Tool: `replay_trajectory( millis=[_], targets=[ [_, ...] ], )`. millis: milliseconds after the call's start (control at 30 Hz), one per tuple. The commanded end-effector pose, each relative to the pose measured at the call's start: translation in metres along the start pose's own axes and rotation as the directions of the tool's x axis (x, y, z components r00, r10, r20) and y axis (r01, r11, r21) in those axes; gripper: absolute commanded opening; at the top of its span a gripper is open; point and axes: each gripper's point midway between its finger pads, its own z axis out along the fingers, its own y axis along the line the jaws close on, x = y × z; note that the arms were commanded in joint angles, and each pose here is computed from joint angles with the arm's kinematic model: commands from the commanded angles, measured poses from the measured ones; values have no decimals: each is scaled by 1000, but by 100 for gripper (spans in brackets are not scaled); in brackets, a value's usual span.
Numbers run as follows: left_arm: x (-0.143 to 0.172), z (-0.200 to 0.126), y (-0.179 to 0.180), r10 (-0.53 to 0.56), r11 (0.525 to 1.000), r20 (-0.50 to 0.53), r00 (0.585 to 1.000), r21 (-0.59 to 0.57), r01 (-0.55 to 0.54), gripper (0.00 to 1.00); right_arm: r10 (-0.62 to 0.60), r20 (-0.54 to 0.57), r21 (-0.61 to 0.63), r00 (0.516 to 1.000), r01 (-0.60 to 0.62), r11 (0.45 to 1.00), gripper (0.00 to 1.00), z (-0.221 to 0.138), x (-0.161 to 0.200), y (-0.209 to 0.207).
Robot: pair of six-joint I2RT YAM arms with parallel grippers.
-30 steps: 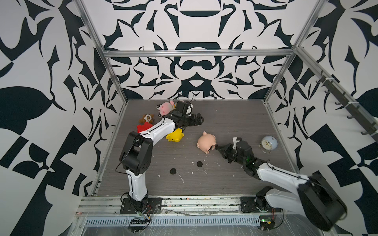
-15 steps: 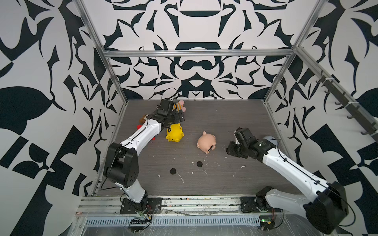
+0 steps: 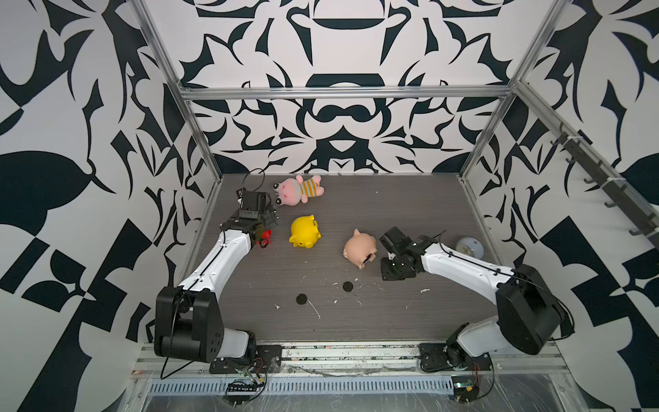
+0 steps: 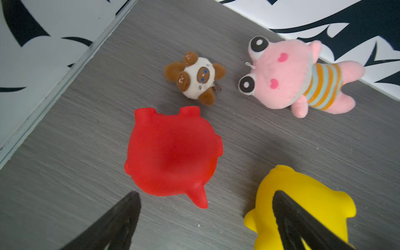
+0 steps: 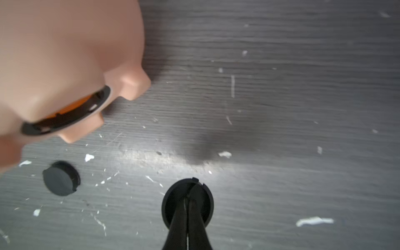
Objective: Open piggy banks
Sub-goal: Place the lid at the center of the board, then reset both arms
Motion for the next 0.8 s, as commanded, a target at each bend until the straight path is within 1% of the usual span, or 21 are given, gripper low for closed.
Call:
replay_trajectory(
  millis=[0, 167, 333, 433, 533, 600, 667, 733, 767],
  targets=[
    [-8, -5, 15, -35, 999, 46, 998, -31, 37, 99, 1, 48, 17, 999, -2, 1000, 6, 6, -8, 1],
    [-12, -5, 30, -62, 996, 70, 996, -53, 66, 99, 2, 85, -22, 996, 0, 1000, 12, -6, -15, 7],
    [-15, -4, 44, -76, 992, 97, 992, -96, 85, 99, 11, 157, -57, 987, -2, 998, 28, -35, -33, 6],
    [-16, -1, 53, -46, 989, 128, 991, -135, 63, 99, 46, 224, -58, 974, -34, 998, 33, -52, -52, -12],
    [-16, 5, 64, -3, 982, 179, 984, -186, 37, 99, 82, 312, -8, 947, -83, 996, 36, -62, -78, -44],
    [-17, 9, 73, 37, 973, 220, 975, -229, 14, 99, 102, 377, 51, 921, -130, 990, 37, -64, -97, -73],
    [-19, 12, 78, 68, 966, 257, 964, -260, 2, 99, 89, 459, 137, 884, -169, 976, 38, -67, -116, -104],
    [-17, 18, 79, 110, 962, 268, 957, -272, -34, 99, 56, 538, 205, 841, -194, 959, 39, -69, -131, -129],
    [-17, 21, 80, 127, 958, 273, 954, -282, -47, 99, 30, 583, 250, 812, -214, 944, 39, -70, -138, -141]
  ],
)
